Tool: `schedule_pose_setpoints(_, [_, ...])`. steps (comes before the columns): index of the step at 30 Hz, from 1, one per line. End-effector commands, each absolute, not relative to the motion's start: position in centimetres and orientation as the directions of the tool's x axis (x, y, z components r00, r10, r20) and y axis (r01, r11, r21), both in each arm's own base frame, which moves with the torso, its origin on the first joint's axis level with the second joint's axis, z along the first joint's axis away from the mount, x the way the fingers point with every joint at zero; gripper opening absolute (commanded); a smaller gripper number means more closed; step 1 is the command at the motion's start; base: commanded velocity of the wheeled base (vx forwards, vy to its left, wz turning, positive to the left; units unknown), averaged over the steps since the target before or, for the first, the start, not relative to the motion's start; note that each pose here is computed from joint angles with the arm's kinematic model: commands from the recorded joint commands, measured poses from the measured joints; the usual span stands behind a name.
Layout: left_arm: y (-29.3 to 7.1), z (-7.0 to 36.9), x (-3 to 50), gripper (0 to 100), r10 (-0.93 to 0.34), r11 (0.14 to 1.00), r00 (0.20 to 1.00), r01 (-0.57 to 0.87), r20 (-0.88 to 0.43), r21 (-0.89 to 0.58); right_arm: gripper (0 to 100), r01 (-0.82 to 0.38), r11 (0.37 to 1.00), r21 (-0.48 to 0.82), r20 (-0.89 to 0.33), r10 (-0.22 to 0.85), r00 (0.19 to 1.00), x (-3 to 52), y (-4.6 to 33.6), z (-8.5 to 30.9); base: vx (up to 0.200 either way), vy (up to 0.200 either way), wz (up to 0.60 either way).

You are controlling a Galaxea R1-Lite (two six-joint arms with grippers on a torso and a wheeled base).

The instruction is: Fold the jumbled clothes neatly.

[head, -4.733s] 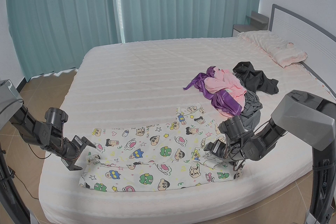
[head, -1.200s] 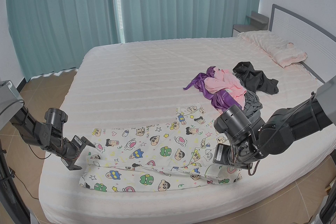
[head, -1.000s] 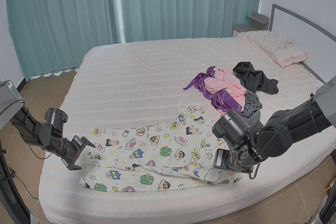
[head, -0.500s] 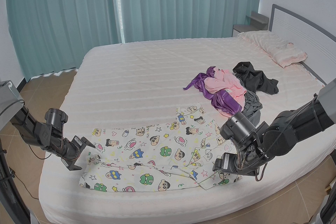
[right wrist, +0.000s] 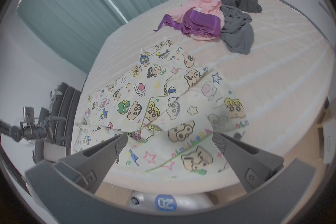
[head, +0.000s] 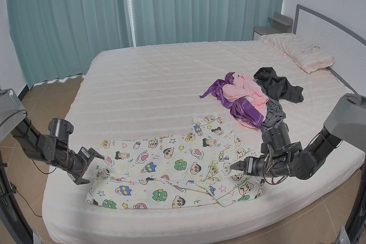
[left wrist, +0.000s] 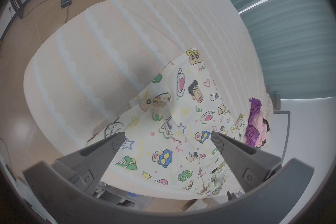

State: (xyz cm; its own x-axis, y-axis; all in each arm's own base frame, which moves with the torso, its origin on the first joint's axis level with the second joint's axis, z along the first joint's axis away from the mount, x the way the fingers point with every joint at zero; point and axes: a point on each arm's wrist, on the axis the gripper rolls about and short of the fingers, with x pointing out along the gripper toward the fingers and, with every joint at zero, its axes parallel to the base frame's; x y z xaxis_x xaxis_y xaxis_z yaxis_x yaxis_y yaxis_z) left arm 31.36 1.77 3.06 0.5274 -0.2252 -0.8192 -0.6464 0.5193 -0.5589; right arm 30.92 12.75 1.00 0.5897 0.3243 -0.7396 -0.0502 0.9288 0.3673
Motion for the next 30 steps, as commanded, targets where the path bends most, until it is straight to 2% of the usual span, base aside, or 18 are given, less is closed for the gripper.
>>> schedule_pose_setpoints(1, [1.6, 2.4, 30.5, 100, -0.228, 0.522, 0.571, -0.612, -0.788, -0.594, 100, -0.045, 0.909, 0.413, -0.787, 0.382, 0.484, 30.8, 8.7, -3.9, 0.0, 0.0, 0.0])
schedule_pose_setpoints(6, [1.6, 2.4, 30.5, 100, -0.227, 0.522, 0.572, -0.612, -0.788, -0.595, 100, -0.047, 0.891, 0.452, -0.772, 0.417, 0.48, 30.9, 7.9, -3.7, 0.0, 0.0, 0.0])
schedule_pose_setpoints(17, [1.6, 2.4, 30.5, 100, -0.227, 0.524, 0.572, -0.61, -0.788, -0.594, 100, -0.083, 0.867, 0.49, -0.695, 0.447, 0.563, 30.5, 7.8, -3.4, 0.0, 0.0, 0.0])
schedule_pose_setpoints(30, [1.5, 2.4, 30.5, 100, -0.228, 0.524, 0.572, -0.61, -0.788, -0.594, 100, -0.079, 0.861, 0.503, -0.696, 0.458, 0.552, 30.3, 8.7, -3.5, 0.0, 0.0, 0.0])
